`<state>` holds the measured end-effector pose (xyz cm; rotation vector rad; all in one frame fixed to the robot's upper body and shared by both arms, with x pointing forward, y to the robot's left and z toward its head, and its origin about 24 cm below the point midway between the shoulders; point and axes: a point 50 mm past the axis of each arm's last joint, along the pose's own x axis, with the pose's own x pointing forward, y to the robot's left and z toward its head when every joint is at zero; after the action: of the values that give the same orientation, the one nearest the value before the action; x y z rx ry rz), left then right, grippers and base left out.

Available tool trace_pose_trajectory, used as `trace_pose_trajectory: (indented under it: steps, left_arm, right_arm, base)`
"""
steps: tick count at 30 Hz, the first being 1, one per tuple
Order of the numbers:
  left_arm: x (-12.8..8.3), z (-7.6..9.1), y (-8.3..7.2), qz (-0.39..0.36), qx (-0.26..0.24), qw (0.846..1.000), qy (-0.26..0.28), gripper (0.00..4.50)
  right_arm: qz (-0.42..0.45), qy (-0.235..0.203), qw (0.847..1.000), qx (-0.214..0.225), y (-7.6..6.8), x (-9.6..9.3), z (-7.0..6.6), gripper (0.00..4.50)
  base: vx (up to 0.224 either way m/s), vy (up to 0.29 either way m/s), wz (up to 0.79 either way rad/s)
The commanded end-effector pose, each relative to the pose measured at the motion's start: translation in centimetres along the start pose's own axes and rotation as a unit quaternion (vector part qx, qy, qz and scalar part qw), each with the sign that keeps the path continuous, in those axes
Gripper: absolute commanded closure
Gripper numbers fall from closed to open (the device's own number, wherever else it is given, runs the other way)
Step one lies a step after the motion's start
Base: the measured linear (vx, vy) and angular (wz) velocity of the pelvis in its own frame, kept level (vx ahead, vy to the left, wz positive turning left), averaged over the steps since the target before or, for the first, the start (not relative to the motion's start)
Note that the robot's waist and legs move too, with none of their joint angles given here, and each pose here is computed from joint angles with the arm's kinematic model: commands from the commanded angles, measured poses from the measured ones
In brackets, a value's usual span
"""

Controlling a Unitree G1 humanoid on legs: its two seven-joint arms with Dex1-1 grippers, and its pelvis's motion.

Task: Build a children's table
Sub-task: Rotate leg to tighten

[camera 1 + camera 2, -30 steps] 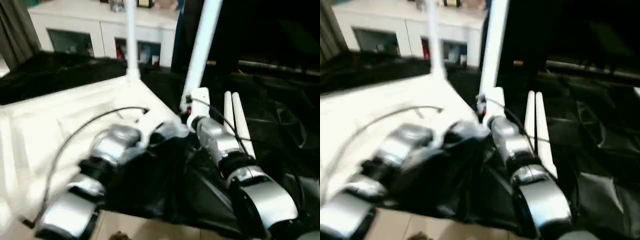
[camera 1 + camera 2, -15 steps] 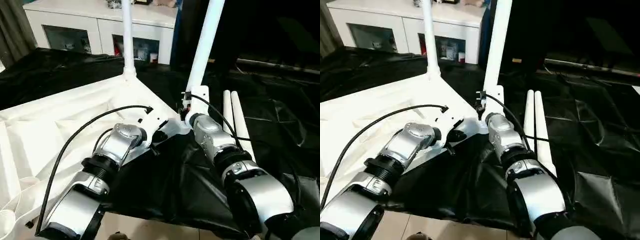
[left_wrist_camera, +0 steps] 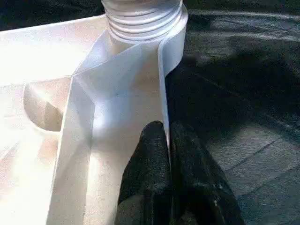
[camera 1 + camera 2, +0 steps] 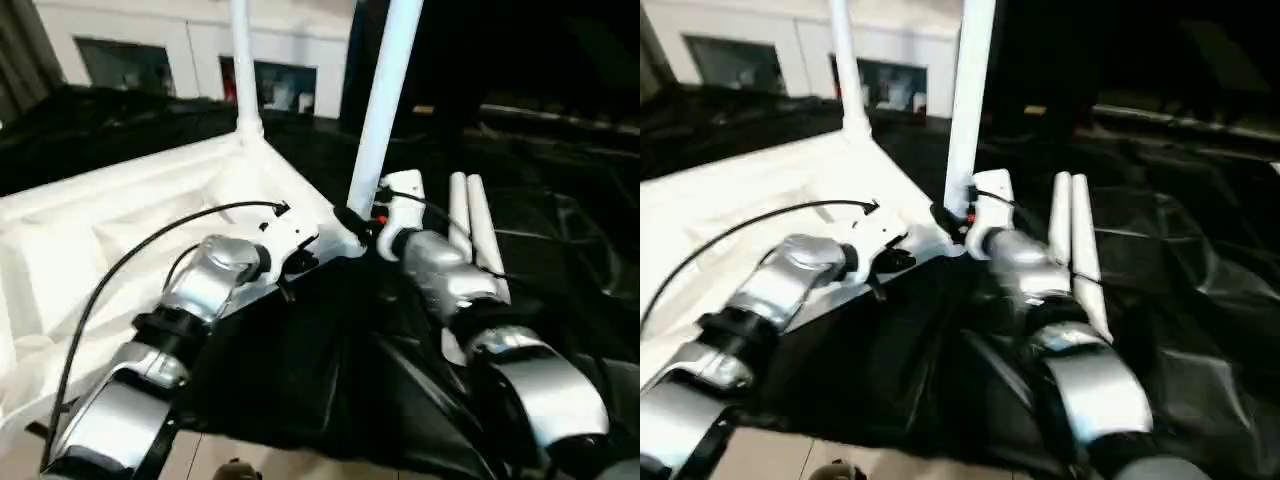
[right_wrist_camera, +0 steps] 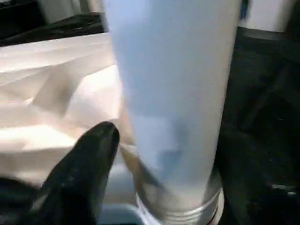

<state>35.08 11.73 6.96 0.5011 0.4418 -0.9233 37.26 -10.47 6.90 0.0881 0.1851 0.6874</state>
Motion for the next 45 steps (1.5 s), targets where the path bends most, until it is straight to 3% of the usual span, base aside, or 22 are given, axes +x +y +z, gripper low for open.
trace_pose_trajectory:
  steps: [1, 9, 14, 17, 20, 25, 31, 32, 40, 45]
  left_arm:
    - [-0.5, 0.5, -0.5, -0.034, 0.047, 0.998, -0.024, 4.50]
    - [-2.8, -0.3, -1.9, -0.135, 0.098, 0.985, -0.045, 4.50]
    - [-3.3, -0.4, -2.1, -0.150, 0.102, 0.982, -0.049, 4.50]
    - [-3.8, -0.4, -2.1, -0.155, 0.102, 0.981, -0.057, 4.50]
    - [-4.0, -0.5, -2.0, -0.149, 0.100, 0.982, -0.056, 4.50]
    - [-4.2, -0.7, -2.2, -0.151, 0.096, 0.982, -0.056, 4.50]
    - [-4.3, -0.9, -2.4, -0.151, 0.092, 0.983, -0.056, 4.50]
    - [-4.3, -0.9, -2.4, -0.151, 0.092, 0.983, -0.056, 4.50]
    - [-4.5, -1.0, -2.4, -0.153, 0.090, 0.983, -0.053, 4.50]
    - [-4.6, -1.1, -2.4, -0.155, 0.090, 0.983, -0.051, 4.50]
  right_arm:
    - [0.065, 0.006, 0.998, -0.026, 0.1, -1.1, 0.0, 0.67]
    - [0.174, 0.038, 0.979, -0.101, -0.3, -4.4, -0.1, 0.54]
    - [0.214, 0.052, 0.969, -0.115, 0.2, -5.3, -0.3, 0.54]
    - [0.278, 0.086, 0.947, -0.133, 0.9, -6.8, -1.0, 0.54]
    - [0.292, 0.096, 0.942, -0.138, 1.1, -7.2, -1.3, 0.54]
    - [0.262, 0.092, 0.950, -0.143, 0.6, -7.0, -1.2, 0.54]
    - [0.257, 0.111, 0.947, -0.156, 0.4, -7.1, -1.7, 0.54]
    - [0.254, 0.112, 0.948, -0.155, 0.4, -7.1, -1.8, 0.81]
    - [0.224, 0.078, 0.963, -0.124, 0.4, -6.3, -1.7, 1.54]
    - [0.231, 0.075, 0.963, -0.121, 0.8, -6.2, -1.9, 1.70]
  base:
    - [0.000, 0.000, 0.00]
    - [0.000, 0.000, 0.00]
    - [0.000, 0.000, 0.00]
    - [0.000, 0.000, 0.00]
    - [0.000, 0.000, 0.00]
    - [0.000, 0.000, 0.00]
    - [0.000, 0.000, 0.00]
    - [0.000, 0.000, 0.00]
    - [0.000, 0.000, 0.00]
    - [0.000, 0.000, 0.00]
